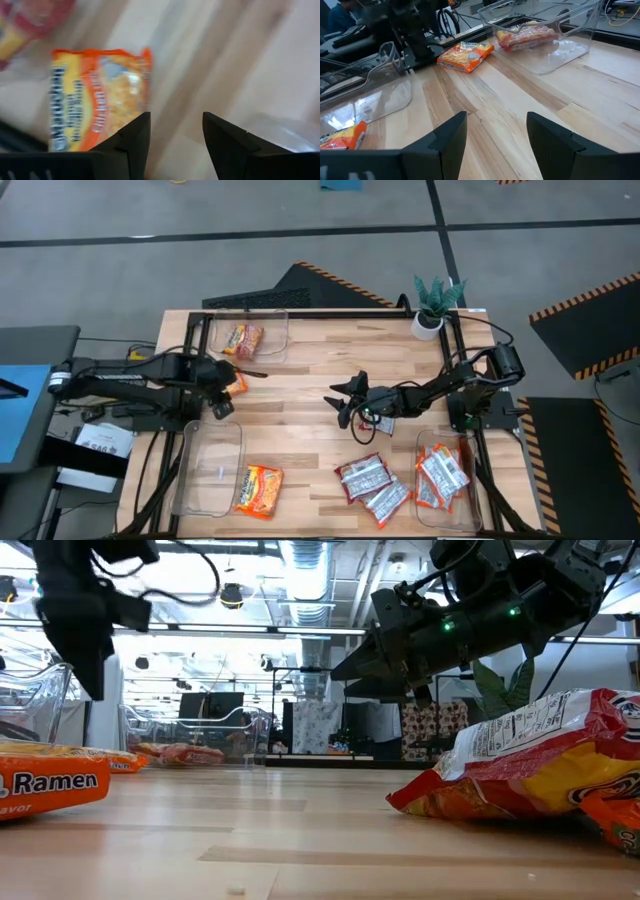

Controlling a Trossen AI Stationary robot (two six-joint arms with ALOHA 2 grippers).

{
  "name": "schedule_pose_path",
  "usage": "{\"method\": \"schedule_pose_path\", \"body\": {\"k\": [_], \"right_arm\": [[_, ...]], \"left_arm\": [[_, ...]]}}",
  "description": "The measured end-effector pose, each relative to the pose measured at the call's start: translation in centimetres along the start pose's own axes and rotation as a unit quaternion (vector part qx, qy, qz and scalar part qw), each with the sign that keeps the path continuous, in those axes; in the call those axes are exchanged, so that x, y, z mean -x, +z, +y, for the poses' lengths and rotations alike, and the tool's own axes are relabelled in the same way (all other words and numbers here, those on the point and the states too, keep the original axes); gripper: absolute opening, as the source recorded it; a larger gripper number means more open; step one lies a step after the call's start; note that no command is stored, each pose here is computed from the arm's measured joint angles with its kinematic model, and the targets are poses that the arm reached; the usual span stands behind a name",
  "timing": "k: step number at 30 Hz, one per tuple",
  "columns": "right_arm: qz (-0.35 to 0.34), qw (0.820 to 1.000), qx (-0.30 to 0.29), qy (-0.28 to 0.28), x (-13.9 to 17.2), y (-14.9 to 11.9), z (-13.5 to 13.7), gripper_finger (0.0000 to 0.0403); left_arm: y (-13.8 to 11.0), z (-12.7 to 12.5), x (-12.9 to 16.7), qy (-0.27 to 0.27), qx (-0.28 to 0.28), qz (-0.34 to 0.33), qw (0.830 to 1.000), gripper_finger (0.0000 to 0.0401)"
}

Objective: Sort Maruchan noodles
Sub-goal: Put the orange noodle pack into the bottom left transparent bin

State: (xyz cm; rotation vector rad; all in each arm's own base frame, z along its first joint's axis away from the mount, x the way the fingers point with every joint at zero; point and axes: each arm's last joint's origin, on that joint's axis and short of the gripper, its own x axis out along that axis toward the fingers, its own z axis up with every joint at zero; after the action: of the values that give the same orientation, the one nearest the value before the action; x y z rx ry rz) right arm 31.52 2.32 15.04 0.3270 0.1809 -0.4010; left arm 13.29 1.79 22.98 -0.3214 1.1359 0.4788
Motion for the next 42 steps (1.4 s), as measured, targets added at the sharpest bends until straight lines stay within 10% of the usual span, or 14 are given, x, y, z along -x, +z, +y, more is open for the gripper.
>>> {"method": "schedule_pose_path", "body": {"k": [42], "right_arm": [[0.005,1.000,0.003,-0.002,0.0,-0.1,0.0,0.0228]], "left_arm": [[2.8,0.8,-10.8,0.169,0.006,0.176,0.970,0.0167]]}}
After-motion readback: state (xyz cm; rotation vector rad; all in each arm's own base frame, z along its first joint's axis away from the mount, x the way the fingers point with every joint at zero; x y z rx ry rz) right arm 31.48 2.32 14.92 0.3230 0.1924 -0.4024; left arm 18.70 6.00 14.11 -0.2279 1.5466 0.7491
